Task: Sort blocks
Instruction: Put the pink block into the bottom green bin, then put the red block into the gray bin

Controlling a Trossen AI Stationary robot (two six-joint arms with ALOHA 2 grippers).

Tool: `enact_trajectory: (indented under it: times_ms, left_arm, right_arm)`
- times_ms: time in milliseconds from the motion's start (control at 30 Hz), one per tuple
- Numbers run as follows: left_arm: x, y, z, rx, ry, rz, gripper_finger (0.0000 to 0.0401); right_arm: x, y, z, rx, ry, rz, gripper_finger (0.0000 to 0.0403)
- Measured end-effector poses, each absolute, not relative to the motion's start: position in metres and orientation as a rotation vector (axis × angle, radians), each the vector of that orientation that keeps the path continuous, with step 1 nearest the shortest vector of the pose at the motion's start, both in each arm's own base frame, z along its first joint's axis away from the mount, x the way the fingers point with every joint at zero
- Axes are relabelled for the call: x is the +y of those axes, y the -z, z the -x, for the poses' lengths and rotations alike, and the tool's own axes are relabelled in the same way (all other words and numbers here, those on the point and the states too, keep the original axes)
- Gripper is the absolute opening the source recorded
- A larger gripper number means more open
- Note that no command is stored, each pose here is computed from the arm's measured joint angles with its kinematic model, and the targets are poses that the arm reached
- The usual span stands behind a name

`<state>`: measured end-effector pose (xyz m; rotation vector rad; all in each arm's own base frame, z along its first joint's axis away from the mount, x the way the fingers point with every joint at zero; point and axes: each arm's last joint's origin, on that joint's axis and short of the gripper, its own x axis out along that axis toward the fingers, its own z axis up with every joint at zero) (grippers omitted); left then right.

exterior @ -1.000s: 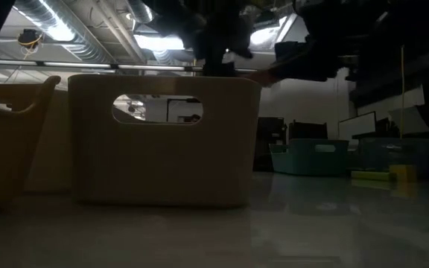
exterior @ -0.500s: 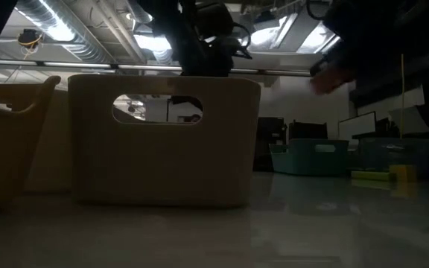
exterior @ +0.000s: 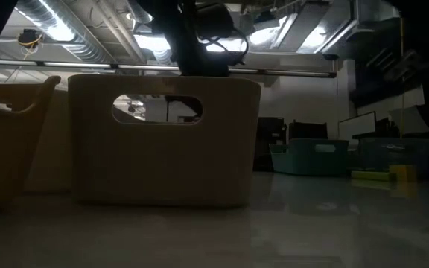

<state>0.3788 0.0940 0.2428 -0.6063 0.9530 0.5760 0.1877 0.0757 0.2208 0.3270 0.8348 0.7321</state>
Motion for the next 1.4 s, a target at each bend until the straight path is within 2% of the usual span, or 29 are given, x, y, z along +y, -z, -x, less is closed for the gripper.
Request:
enact_trajectory:
  times_ms: [233,633,1133,1400]
  left_arm:
    - [0.094,-0.238,-0.375,0.959,-0.659,0.649,0.02]
    - [0.095,-0.23,-0.366,0.992,-0.867,0.718,0.02]
    - [0.119,-0.169,-0.376,1.107,-1.016,0.797,0.02]
    - [0.121,-0.159,-0.378,1.124,-1.024,0.836,0.02]
  right_arm:
    - [0.104,-0.219,-0.175,0.857,-0.715,-0.241,0.0084]
    - [0.123,-0.218,-0.164,0.848,-0.667,-0.17,0.0089]
    - [0.122,-0.218,-0.164,0.851,-0.665,-0.17,0.0089]
    - [0.122,-0.218,-0.164,0.855,-0.663,-0.168,0.0089]
